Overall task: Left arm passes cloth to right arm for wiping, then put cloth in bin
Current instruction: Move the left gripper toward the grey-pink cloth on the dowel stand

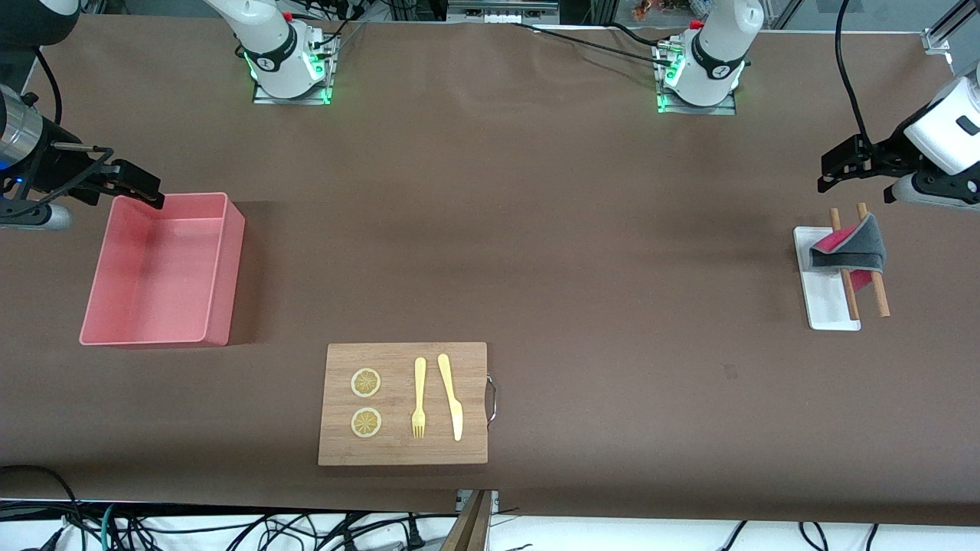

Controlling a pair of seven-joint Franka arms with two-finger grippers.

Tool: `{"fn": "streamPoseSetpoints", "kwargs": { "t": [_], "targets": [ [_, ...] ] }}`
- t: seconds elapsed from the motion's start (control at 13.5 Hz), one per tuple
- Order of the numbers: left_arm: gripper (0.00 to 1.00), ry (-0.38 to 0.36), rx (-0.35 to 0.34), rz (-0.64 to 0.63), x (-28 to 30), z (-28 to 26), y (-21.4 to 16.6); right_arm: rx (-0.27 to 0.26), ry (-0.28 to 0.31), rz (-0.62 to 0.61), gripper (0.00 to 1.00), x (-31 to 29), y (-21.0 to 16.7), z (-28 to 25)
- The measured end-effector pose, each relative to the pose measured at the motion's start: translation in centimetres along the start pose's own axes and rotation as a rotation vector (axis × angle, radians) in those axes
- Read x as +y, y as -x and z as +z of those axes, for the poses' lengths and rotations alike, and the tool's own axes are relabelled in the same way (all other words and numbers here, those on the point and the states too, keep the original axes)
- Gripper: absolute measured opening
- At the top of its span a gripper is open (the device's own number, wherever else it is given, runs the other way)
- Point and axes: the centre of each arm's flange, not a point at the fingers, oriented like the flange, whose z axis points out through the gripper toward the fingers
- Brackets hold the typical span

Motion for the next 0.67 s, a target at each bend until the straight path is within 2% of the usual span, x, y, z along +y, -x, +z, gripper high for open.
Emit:
{"fn": "streamPoseSetpoints", "kwargs": {
  "t": [0.67],
  "targets": [
    [1.00,0.003,-0.019,-0.019,-1.2,0.8,-0.2,0.000,0.000,0.000,1.00,0.0,0.0,0.0]
  ]
}}
